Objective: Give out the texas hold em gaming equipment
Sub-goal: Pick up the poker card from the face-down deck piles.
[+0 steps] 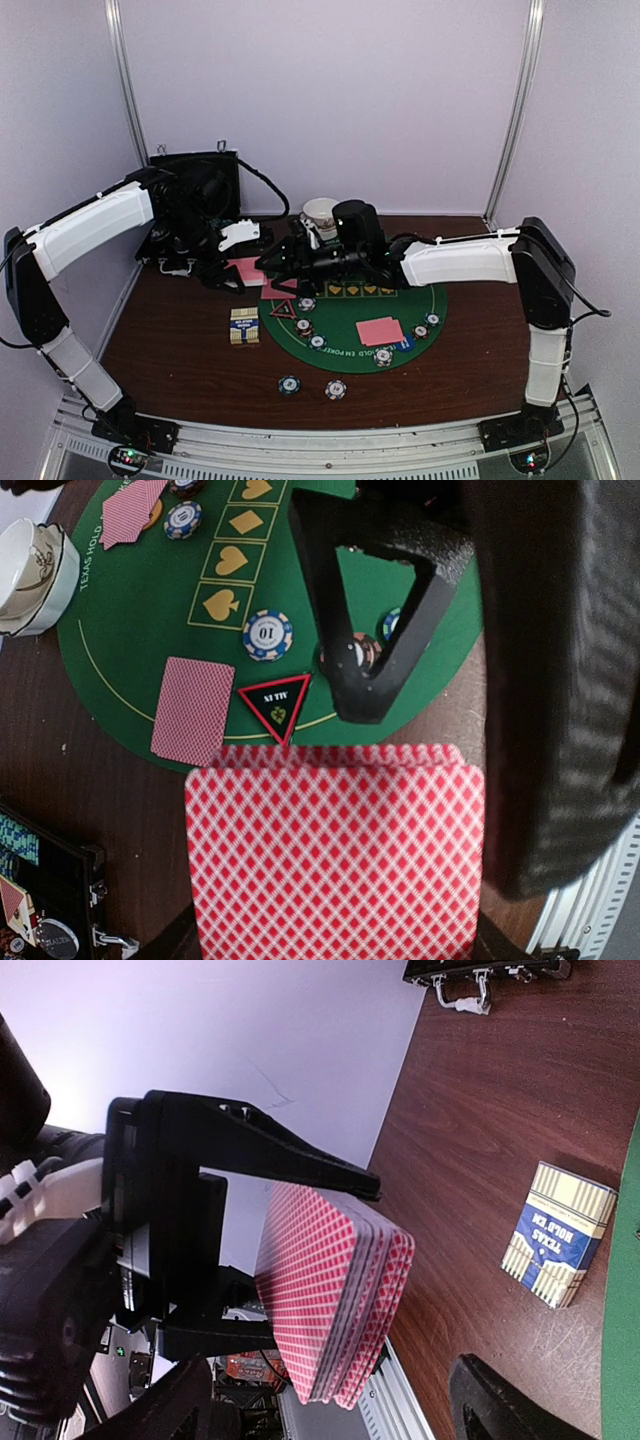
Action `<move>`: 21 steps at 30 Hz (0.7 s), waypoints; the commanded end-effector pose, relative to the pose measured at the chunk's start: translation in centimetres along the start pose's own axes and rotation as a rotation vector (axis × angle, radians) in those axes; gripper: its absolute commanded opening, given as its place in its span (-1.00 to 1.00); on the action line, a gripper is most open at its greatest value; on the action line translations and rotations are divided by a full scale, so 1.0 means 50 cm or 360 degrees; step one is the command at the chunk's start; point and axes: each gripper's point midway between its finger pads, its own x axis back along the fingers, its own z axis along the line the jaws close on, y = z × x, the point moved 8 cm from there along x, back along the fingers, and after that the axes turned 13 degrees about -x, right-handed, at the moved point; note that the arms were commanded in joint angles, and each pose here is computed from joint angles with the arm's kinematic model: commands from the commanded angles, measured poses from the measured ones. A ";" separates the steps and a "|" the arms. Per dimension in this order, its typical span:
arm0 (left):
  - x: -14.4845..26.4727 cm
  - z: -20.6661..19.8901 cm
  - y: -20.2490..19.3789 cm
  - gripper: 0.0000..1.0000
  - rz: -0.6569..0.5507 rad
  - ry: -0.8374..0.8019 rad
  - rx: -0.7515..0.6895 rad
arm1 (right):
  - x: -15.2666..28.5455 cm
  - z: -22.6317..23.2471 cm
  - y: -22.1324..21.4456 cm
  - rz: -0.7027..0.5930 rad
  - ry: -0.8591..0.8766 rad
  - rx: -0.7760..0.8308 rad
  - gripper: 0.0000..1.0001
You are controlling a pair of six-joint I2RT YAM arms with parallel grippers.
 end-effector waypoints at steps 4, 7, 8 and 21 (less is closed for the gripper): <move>0.022 0.013 0.020 -1.00 -0.0094 0.0051 -0.0008 | -0.037 0.019 0.001 0.0076 0.0118 0.0005 0.65; 0.023 0.012 0.020 -1.00 -0.0099 0.0052 -0.0009 | -0.054 0.018 0.006 0.0091 0.0127 -0.0004 0.63; 0.024 0.012 0.021 -1.00 -0.0102 0.0052 -0.0010 | -0.060 0.016 0.008 0.0094 0.0127 -0.0013 0.63; 0.025 0.010 0.019 -1.00 -0.0100 0.0054 -0.0012 | -0.112 -0.009 0.031 0.0097 0.0157 -0.0096 0.49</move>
